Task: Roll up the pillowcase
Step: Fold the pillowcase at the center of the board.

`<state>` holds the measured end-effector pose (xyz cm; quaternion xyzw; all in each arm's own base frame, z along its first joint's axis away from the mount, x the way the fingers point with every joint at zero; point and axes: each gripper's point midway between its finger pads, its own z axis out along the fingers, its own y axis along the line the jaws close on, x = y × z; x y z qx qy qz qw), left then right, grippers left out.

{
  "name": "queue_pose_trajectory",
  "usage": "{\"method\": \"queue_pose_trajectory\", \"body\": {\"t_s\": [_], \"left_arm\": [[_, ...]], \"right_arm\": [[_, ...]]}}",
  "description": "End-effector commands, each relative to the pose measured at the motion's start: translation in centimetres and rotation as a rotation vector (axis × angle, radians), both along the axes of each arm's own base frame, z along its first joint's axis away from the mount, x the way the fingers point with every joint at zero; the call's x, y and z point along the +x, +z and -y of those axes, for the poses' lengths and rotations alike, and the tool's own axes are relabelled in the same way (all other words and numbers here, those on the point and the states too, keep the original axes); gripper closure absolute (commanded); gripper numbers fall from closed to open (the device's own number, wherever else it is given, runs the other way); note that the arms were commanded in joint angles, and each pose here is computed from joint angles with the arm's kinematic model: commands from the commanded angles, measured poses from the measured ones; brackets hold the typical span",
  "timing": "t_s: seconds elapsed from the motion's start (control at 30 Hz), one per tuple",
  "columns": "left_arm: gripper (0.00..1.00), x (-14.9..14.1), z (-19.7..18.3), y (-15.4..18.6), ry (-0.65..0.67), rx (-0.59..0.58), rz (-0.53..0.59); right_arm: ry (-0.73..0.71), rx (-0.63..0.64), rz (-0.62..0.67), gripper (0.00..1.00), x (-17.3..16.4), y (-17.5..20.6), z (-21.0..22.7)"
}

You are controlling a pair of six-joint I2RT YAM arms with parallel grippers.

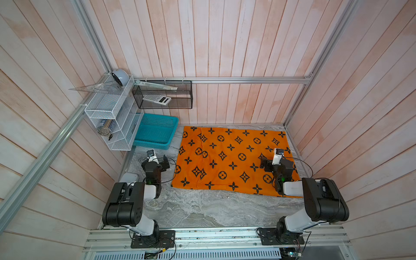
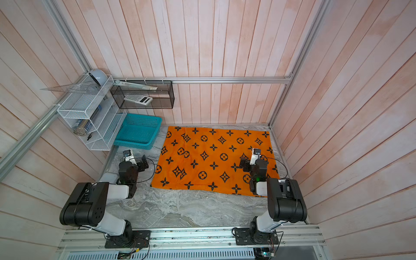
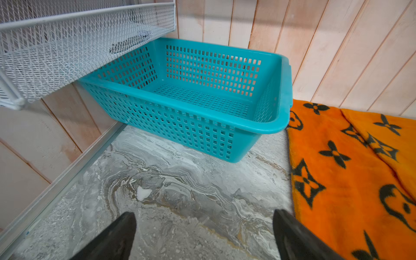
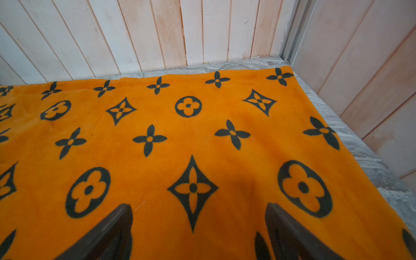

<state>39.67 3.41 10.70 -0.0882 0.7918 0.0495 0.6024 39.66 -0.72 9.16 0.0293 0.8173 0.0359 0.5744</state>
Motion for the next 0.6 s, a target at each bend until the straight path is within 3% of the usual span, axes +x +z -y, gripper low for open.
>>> {"method": "queue_pose_trajectory", "body": {"t_s": [0.0, 0.57], "left_arm": [[0.00, 0.41, 0.28, 0.16, -0.021, 0.000, 0.003], [0.00, 0.47, 0.41, 0.24, -0.029, -0.002, 0.006]], "right_arm": [[-0.004, -0.019, 0.003, 0.02, 0.05, 0.04, 0.14], [-0.006, -0.020, 0.004, 0.02, 0.09, 0.08, 0.18]]}}
